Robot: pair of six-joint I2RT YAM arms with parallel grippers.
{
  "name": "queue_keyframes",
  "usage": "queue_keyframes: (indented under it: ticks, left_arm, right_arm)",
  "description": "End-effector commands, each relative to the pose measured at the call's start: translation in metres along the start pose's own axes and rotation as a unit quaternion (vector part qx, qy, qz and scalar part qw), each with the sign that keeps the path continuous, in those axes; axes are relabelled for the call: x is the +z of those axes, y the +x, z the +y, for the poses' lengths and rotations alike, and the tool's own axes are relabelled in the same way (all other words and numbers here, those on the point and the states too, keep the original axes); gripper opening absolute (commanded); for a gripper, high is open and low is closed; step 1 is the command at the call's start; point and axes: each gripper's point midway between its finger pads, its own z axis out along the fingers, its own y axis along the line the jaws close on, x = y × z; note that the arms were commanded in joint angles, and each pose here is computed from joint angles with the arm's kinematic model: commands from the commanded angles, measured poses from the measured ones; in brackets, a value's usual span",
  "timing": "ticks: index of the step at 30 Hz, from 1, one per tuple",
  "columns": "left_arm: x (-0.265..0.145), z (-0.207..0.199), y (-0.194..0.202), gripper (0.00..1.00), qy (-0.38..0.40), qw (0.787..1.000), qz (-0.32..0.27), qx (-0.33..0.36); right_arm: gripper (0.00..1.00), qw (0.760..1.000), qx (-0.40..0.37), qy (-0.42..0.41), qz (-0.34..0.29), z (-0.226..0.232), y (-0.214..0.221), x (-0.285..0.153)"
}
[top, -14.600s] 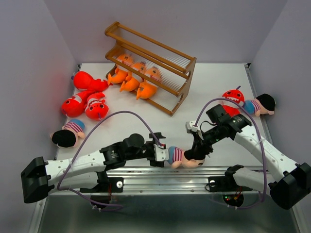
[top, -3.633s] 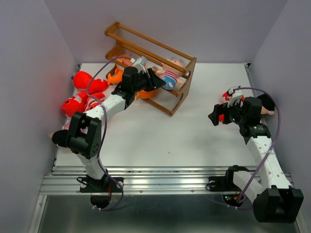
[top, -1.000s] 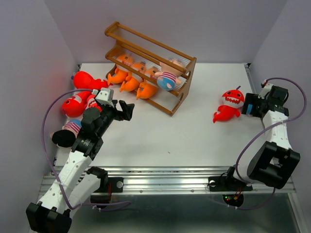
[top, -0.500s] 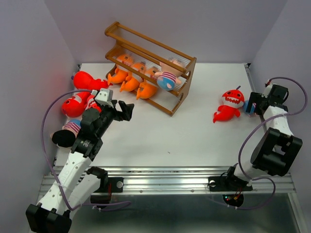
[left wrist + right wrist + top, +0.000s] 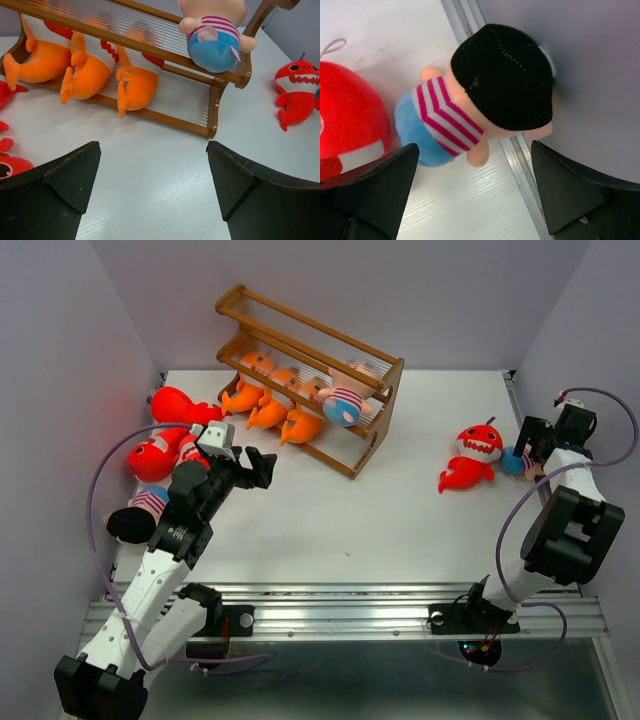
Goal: Place and organize the stuffed toys onto the shelf
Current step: Grab a stuffed toy with the right arm
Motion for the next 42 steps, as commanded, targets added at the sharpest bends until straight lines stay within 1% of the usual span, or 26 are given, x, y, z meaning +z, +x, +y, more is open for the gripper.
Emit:
queue_keyframes:
  ticks: [1, 13, 17, 18, 21, 25, 26, 27, 29, 30, 33, 34, 35, 40, 41, 42]
  left_arm:
    - [0.002, -0.001, -0.01, 0.99, 0.003, 1.0, -0.021, 0.011]
    - [0.003, -0.001, -0.007, 0.99, 0.006, 1.0, -0.016, 0.012]
    - [0.004, -0.001, -0.007, 0.99, 0.005, 1.0, -0.016, 0.011]
    - [0.004, -0.001, -0.007, 0.99, 0.005, 1.0, -0.016, 0.012]
    - [0.004, -0.001, -0.007, 0.99, 0.004, 1.0, -0.016, 0.011]
    - [0.004, -0.001, -0.007, 0.99, 0.006, 1.0, -0.015, 0.012]
    - [0.004, -0.001, -0.007, 0.99, 0.006, 1.0, -0.015, 0.012]
    - [0.004, -0.001, -0.007, 0.99, 0.005, 1.0, -0.015, 0.011]
    - [0.004, -0.001, -0.007, 0.99, 0.005, 1.0, -0.015, 0.011]
    - [0.004, -0.001, -0.006, 0.99, 0.006, 1.0, -0.015, 0.011]
    - [0.004, -0.001, -0.006, 0.99, 0.006, 1.0, -0.013, 0.011]
    - [0.004, -0.001, -0.006, 0.99, 0.006, 1.0, -0.013, 0.011]
    - [0.004, -0.001, -0.006, 0.99, 0.006, 1.0, -0.014, 0.011]
    - [0.004, -0.002, -0.006, 0.99, 0.007, 1.0, -0.014, 0.012]
    - [0.004, -0.003, -0.007, 0.99, 0.01, 1.0, -0.016, 0.013]
    - [0.003, -0.005, -0.007, 0.99, 0.017, 1.0, -0.016, 0.014]
  right_arm:
    - [0.98, 0.997, 0.009, 0.04, -0.065, -0.019, -0.041, 0.006]
    - [0.92, 0.994, -0.012, 0.083, -0.064, -0.035, -0.051, 0.038]
    - [0.91, 0.994, -0.017, 0.094, -0.049, -0.039, -0.043, 0.05]
    - [0.9, 0.994, -0.018, 0.094, -0.045, -0.039, -0.041, 0.053]
    - [0.82, 0.995, -0.023, 0.091, -0.034, -0.037, -0.032, 0.061]
    - [0.78, 0.996, -0.026, 0.083, -0.023, -0.033, -0.023, 0.069]
    - [0.7, 0.996, -0.027, 0.079, -0.021, -0.032, -0.021, 0.072]
    - [0.57, 0.997, -0.027, 0.076, -0.019, -0.031, -0.019, 0.072]
    - [0.42, 0.997, -0.027, 0.069, -0.021, -0.028, -0.019, 0.071]
    - [0.32, 0.997, -0.027, 0.066, -0.02, -0.027, -0.018, 0.072]
    - [0.17, 0.998, -0.024, 0.054, -0.022, -0.022, -0.018, 0.072]
    - [0.07, 0.998, -0.023, 0.052, -0.026, -0.022, -0.02, 0.07]
    - [0.01, 0.998, -0.023, 0.047, -0.026, -0.02, -0.02, 0.069]
    - [0.01, 0.998, -0.012, 0.011, -0.06, -0.008, -0.034, 0.049]
    - [0.01, 0.995, -0.01, 0.009, -0.095, -0.008, -0.053, 0.035]
    - [0.01, 0.995, -0.007, 0.0, -0.101, -0.005, -0.053, 0.028]
